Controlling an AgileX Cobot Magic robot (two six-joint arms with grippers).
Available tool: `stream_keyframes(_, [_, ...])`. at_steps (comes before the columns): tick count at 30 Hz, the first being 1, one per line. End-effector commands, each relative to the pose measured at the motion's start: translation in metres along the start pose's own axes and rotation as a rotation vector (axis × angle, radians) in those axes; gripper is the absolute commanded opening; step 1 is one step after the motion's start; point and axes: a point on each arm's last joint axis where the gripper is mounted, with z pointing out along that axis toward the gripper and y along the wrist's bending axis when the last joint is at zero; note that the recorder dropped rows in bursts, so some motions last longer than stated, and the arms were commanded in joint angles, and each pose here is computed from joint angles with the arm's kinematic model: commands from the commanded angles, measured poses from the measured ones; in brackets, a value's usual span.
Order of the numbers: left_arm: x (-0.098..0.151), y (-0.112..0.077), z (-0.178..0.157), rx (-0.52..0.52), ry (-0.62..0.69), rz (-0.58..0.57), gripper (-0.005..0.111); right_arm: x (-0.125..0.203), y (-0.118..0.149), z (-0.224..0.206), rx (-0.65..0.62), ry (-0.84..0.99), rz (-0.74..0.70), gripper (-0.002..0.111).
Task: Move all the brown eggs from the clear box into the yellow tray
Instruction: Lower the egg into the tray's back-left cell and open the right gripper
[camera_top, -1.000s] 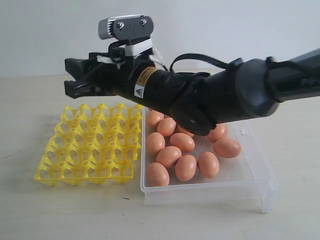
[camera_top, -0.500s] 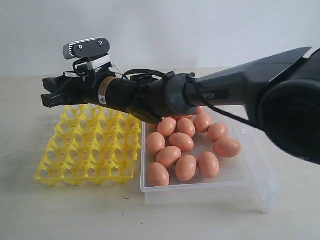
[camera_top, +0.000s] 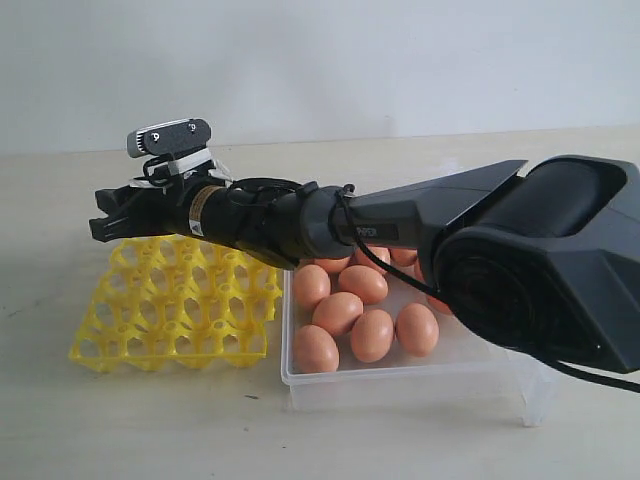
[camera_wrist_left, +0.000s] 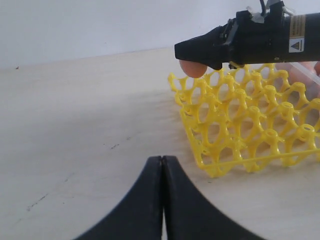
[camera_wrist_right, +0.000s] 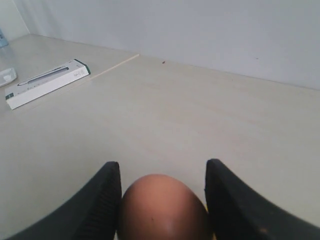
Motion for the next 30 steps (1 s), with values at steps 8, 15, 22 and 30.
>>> stream_keyframes(8, [-0.0020,0.0000,-0.0008,0.002,-0.016,0.004,0.000,-0.0002,-0.0129,0.0033,0.019,-0.012,0.001,0.000])
stream_keyframes(15, [-0.0020,0.0000,-0.0008,0.002,-0.016,0.004,0.000,-0.0028,-0.0145,0.0060,0.018,-0.027,-0.003,0.000])
stream_keyframes(22, [-0.0020,0.0000,-0.0008,0.002,-0.016,0.004,0.000,-0.0062,-0.0108,0.0085,0.007,-0.035,-0.022,0.028])
stream_keyframes(30, [-0.0020,0.0000,-0.0008,0.002,-0.016,0.004,0.000,-0.0057,-0.0113,0.0085,0.012,-0.029,-0.022,0.056])
